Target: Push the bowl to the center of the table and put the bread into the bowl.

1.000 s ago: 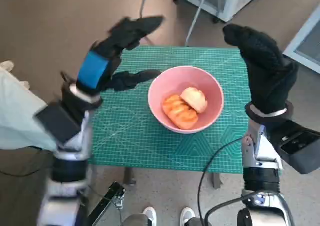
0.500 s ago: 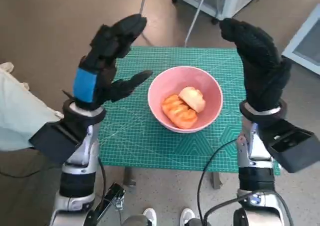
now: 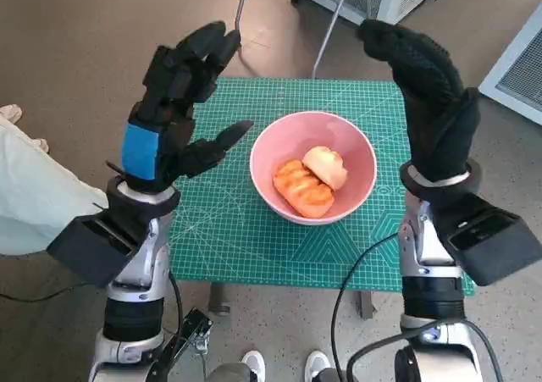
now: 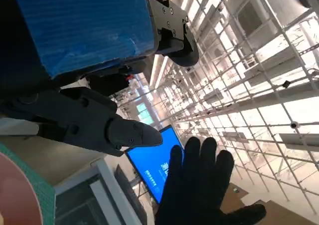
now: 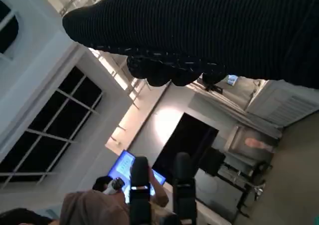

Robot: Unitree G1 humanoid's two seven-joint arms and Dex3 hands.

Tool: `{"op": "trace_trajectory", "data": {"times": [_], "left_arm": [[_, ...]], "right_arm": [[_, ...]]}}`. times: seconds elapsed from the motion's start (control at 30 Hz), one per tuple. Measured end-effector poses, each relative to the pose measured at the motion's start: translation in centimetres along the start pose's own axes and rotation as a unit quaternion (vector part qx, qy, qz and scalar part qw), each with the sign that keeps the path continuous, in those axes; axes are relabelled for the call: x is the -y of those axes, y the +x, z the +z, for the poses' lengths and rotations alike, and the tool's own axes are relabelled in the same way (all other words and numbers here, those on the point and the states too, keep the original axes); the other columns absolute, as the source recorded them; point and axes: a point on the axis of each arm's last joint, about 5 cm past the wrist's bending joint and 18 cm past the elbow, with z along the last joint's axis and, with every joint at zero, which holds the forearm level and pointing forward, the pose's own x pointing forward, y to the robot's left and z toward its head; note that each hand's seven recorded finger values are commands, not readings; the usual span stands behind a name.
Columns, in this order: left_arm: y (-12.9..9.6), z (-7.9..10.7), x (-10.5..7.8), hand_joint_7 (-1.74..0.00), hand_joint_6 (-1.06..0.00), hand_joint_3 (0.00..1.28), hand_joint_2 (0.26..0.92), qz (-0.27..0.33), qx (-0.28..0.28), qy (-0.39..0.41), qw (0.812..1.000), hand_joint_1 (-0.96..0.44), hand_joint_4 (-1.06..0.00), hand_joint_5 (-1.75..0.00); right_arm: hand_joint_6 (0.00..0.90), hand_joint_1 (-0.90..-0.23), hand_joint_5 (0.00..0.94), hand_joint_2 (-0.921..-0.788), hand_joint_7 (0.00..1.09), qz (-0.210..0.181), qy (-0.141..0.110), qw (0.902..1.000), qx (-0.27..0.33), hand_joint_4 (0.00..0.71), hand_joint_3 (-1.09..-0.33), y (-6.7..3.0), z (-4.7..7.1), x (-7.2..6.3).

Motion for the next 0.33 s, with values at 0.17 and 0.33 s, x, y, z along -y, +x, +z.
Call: {"op": "trace_trajectory", "data": {"times": [0.17,0.33], "left_arm": [[0.04,0.08,0.06,-0.59,-0.18,0.20,0.921,0.004,0.002,-0.001,1.000,-0.35,-0.40,-0.01],[0.06,0.07,0.15,-0.60,-0.18,0.20,0.921,0.005,0.002,-0.002,1.000,-0.34,-0.41,-0.01]], "right_arm": [[-0.001,-0.694,0.000,-0.921,0.80,0.001,0.001,1.0000,-0.007,0.269,-0.793,0.04,-0.01,0.15],[-0.001,-0.693,0.000,-0.921,0.80,0.003,0.002,0.9999,-0.012,0.268,-0.792,0.16,0.10,0.29]]}}
